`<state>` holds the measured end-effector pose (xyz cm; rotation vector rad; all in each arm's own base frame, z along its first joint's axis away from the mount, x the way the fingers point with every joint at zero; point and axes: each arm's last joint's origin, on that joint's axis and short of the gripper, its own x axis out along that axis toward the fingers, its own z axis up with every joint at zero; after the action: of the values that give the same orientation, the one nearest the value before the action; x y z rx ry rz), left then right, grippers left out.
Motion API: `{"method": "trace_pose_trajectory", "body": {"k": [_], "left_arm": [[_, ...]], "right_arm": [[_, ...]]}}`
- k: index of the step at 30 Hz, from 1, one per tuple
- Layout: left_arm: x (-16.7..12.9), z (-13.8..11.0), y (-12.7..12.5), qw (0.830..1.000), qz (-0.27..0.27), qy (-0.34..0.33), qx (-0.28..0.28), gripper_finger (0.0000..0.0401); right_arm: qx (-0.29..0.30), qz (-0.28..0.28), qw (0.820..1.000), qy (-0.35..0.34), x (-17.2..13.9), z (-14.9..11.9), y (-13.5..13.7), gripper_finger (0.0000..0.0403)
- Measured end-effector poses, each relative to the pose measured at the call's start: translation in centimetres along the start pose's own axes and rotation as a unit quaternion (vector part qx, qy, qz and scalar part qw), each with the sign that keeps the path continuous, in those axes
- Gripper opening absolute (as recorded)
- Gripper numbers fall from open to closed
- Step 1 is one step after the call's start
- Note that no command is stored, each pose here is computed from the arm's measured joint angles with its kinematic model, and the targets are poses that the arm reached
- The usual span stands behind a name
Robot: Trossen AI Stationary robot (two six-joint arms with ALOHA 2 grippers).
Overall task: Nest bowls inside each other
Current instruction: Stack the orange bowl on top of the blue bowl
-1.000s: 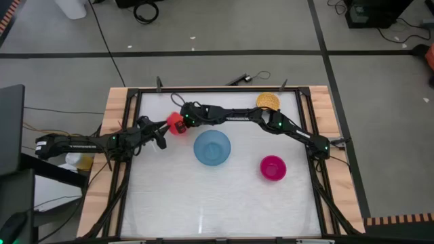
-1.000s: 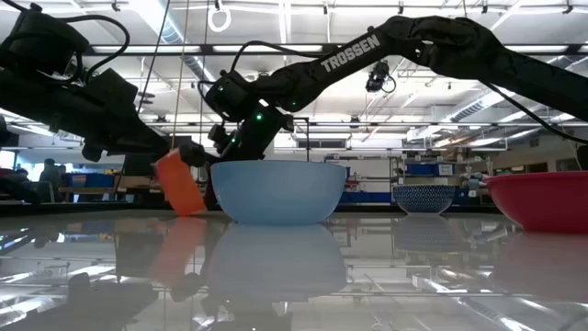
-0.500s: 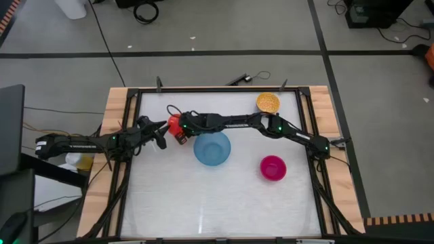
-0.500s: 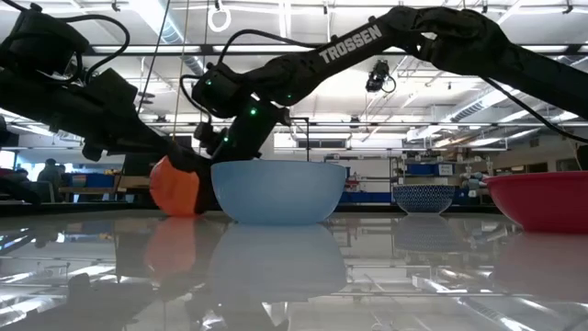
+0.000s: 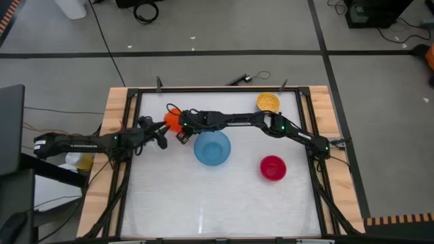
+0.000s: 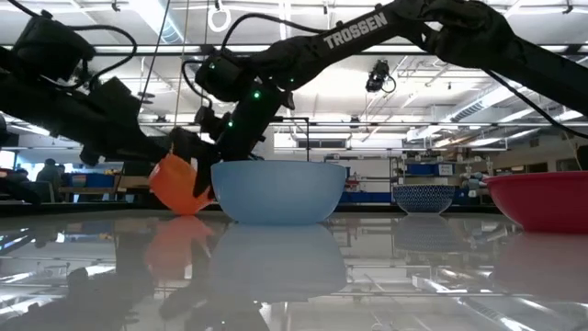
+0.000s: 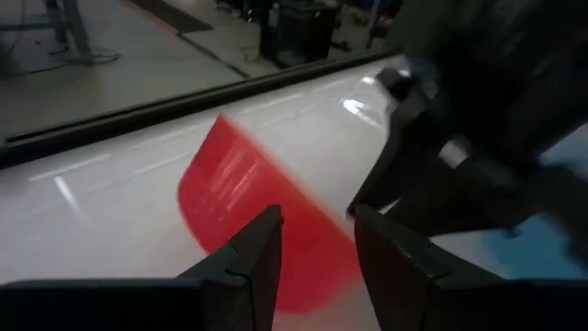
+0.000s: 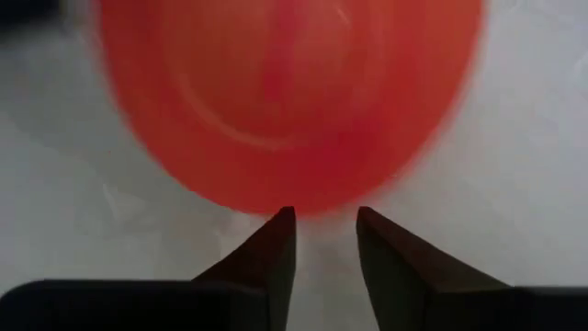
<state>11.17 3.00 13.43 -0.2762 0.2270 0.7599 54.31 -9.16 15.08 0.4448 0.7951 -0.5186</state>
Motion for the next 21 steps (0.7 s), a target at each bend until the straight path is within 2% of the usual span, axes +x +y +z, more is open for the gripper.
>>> {"method": "trace_pose_trajectory", "body": {"k": [4,7,11,21], "left_arm": [[0.4,-0.5,0.2,1.0,0.02,0.023,0.004,0.0141],[0.6,-0.8,0.2,0.999,0.026,0.035,0.011,0.0141],[0.7,-0.8,0.2,0.999,0.028,0.036,0.011,0.0141],[0.7,-0.5,0.0,0.999,0.025,0.034,0.017,0.0141]], "right_arm": [[-0.026,0.001,1.0,-0.015,-0.4,0.4,0.1,0.0151],[-0.089,0.017,0.995,-0.029,-0.5,0.8,0.4,0.0159],[-0.185,0.029,0.982,-0.039,-0.8,0.7,1.1,0.0161],[-0.312,0.032,0.948,-0.054,-1.1,0.0,2.8,0.0162]]}}
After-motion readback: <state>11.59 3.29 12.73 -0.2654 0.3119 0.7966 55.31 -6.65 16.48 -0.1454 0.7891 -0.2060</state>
